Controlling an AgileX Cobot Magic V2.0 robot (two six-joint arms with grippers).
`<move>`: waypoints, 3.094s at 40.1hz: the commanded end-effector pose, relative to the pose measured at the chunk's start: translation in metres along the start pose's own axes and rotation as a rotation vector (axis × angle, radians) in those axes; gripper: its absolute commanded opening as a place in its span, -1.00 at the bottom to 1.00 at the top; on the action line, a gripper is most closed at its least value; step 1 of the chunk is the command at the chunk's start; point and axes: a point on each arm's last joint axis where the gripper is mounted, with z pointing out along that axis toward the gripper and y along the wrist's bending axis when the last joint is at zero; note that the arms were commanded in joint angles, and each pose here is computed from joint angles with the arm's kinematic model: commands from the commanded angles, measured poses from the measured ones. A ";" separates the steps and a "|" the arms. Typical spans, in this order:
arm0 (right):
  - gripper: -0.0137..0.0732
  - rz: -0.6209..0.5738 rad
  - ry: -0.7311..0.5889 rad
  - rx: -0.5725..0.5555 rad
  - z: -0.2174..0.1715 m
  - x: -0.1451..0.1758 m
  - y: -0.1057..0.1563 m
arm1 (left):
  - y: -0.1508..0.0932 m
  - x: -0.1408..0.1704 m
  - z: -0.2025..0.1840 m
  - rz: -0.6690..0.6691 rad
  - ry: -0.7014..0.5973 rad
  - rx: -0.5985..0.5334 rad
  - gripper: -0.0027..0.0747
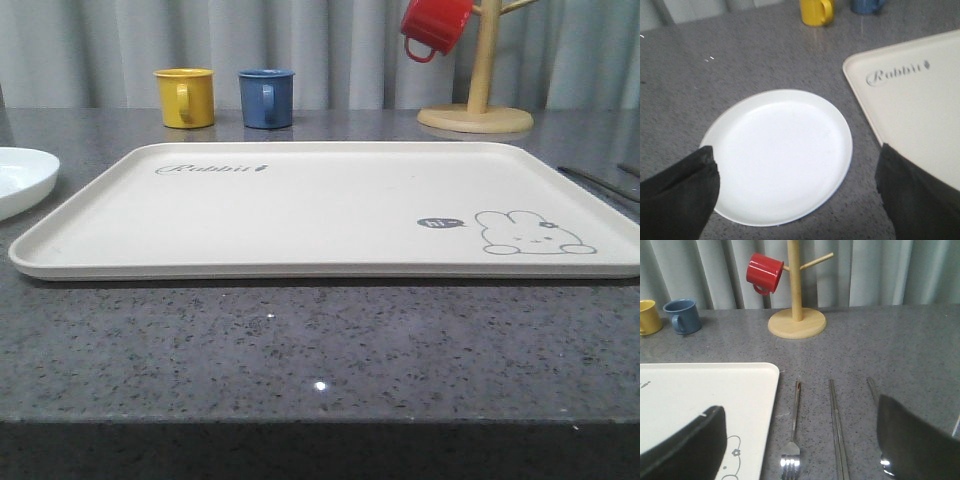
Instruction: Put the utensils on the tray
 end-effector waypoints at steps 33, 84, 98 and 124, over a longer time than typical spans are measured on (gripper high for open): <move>0.77 -0.006 -0.100 0.004 -0.002 -0.018 0.001 | -0.024 -0.027 0.156 0.185 0.753 0.192 -0.06; 0.77 -0.006 -0.100 0.004 -0.002 -0.018 0.001 | -0.164 -0.139 0.098 0.496 0.446 0.415 -0.98; 0.77 -0.006 -0.100 0.004 -0.002 -0.018 0.001 | -0.202 -0.113 0.130 0.501 0.596 0.514 -0.98; 0.77 -0.006 -0.100 0.004 -0.002 -0.018 0.001 | -0.210 -0.106 0.144 0.508 0.654 0.529 -0.14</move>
